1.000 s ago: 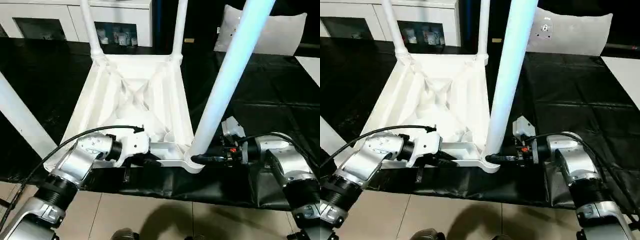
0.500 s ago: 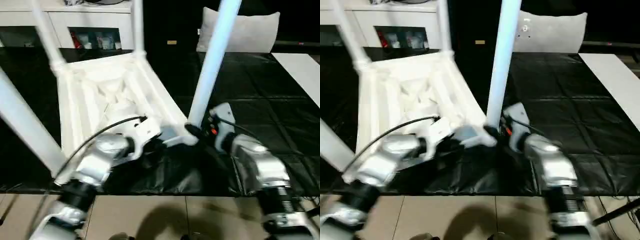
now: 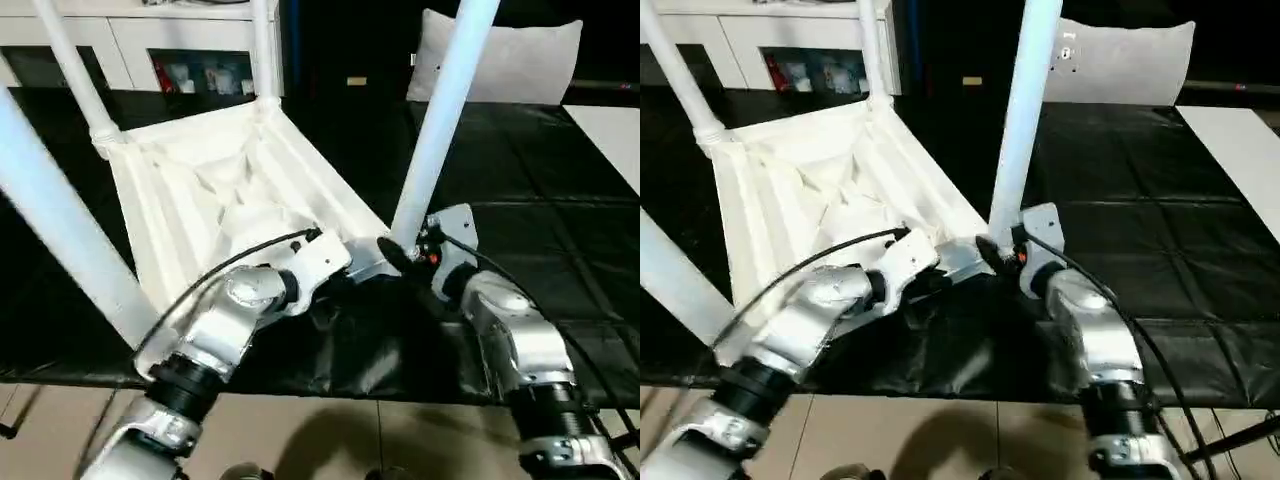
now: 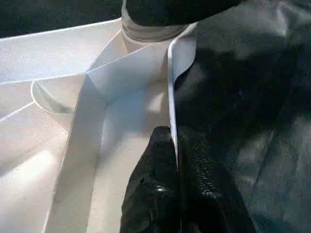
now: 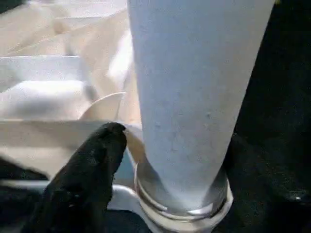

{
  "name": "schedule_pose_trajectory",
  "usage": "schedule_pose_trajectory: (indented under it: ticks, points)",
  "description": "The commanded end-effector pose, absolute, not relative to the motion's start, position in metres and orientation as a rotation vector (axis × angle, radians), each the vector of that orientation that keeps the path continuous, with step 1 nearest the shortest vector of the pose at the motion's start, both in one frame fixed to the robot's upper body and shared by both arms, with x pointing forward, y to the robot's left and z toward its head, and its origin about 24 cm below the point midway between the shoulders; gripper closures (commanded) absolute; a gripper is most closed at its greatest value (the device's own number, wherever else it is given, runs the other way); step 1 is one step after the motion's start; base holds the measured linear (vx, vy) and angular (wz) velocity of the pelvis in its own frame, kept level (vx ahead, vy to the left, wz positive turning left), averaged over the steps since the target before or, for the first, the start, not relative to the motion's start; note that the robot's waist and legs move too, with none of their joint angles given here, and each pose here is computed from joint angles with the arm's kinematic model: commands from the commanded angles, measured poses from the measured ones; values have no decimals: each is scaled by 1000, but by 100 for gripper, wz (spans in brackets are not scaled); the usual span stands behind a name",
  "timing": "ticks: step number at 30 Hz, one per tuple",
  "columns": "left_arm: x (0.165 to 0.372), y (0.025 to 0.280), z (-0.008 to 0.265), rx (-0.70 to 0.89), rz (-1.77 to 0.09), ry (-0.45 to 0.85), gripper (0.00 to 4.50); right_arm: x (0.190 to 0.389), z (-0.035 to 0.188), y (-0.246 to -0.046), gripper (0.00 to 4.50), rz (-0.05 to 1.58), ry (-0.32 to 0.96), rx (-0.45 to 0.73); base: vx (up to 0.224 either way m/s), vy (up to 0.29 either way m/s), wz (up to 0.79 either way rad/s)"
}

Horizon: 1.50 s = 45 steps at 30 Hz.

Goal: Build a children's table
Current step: Rotate leg to tighten

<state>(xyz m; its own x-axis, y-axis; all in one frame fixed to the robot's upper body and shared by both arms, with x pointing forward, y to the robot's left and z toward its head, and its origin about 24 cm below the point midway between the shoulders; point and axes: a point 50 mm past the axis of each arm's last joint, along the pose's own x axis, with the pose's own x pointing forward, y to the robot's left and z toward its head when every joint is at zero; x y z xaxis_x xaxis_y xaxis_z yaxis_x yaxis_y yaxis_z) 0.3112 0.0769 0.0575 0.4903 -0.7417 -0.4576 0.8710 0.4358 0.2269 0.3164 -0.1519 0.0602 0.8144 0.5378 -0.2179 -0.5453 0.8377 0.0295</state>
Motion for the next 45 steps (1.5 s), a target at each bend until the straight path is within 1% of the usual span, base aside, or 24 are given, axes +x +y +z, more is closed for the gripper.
schedule_pose_trajectory:
  ticks: [1, 3, 4, 6, 7, 9, 10, 12, 13, 14, 15, 16, 17, 20, 23, 24, 26, 27, 30, 32, 33, 35, 38, 45]
  points:
    - [308, 77, 61, 487, -1077, 268, 450, 315, 66, -156, 82, 647, 187, -53, 0, 0, 0]
    - [307, 84, 59, 510, -1106, 278, 450, 315, 69, -166, 60, 684, 187, -97, 0, 0, 0]
    - [307, 84, 59, 510, -1106, 278, 450, 315, 69, -166, 60, 684, 187, -97, 0, 0, 0]
    - [303, 94, 57, 533, -1173, 291, 450, 311, 75, -177, 30, 780, 185, -165, 0, 0, 0]
    - [303, 94, 57, 533, -1173, 291, 450, 311, 75, -177, 23, 780, 185, -165, 0, 0, 0]
    - [299, 100, 56, 548, -1243, 291, 450, 308, 80, -181, 23, 857, 179, -207, 0, 0, 0]
    - [296, 108, 56, 562, -1312, 298, 450, 306, 83, -185, 23, 953, 182, -257, 0, 0, 0]
    - [296, 113, 57, 569, -1341, 309, 450, 304, 84, -187, 23, 1029, 193, -281, 0, 0, 0]
    - [294, 117, 58, 570, -1377, 316, 450, 302, 84, -187, 23, 1086, 206, -271, 0, 0, 0]
    - [294, 117, 58, 570, -1378, 317, 450, 302, 84, -187, 23, 1088, 206, -271, 0, 0, 0]
    - [292, 121, 59, 570, -1423, 325, 450, 299, 84, -188, 39, 1154, 221, -254, 0, 0, 0]
    - [291, 122, 60, 569, -1435, 328, 450, 299, 84, -188, 49, 1172, 226, -248, 0, 0, 0]
    - [290, 125, 62, 560, -1477, 337, 450, 297, 84, -189, 49, 1239, 249, -227, 0, 0, 0]
    - [289, 128, 64, 559, -1513, 346, 450, 297, 82, -188, 88, 1296, 275, -213, 0, 0, 0]
    - [289, 129, 64, 566, -1532, 351, 450, 297, 80, -187, 98, 1328, 290, -206, 0, 0, 0]
    - [288, 130, 64, 564, -1542, 354, 450, 296, 78, -184, 118, 1360, 304, -192, 0, 0, 0]
    - [288, 130, 64, 562, -1546, 354, 450, 296, 77, -182, 139, 1380, 308, -183, 0, 0, 0]
    - [287, 129, 65, 555, -1559, 353, 450, 296, 77, -180, 139, 1405, 312, -167, 0, 0, 0]
    - [287, 130, 64, 553, -1565, 356, 450, 296, 76, -178, 172, 1425, 315, -157, 0, 0, 0]
    - [286, 130, 63, 553, -1565, 357, 450, 296, 75, -177, 178, 1430, 315, -155, 0, 0, 0]
    - [287, 130, 63, 553, -1559, 355, 450, 295, 75, -177, 196, 1439, 315, -144, 0, 0, 0]
    - [287, 130, 64, 552, -1556, 353, 450, 295, 75, -177, 206, 1440, 315, -142, 0, 0, 0]
    - [289, 131, 63, 552, -1547, 354, 450, 294, 73, -176, 237, 1447, 320, -132, 0, 0, 0]
    - [289, 131, 63, 526, -1516, 358, 450, 290, 70, -171, 254, 1444, 304, -61, 0, 0, 0]
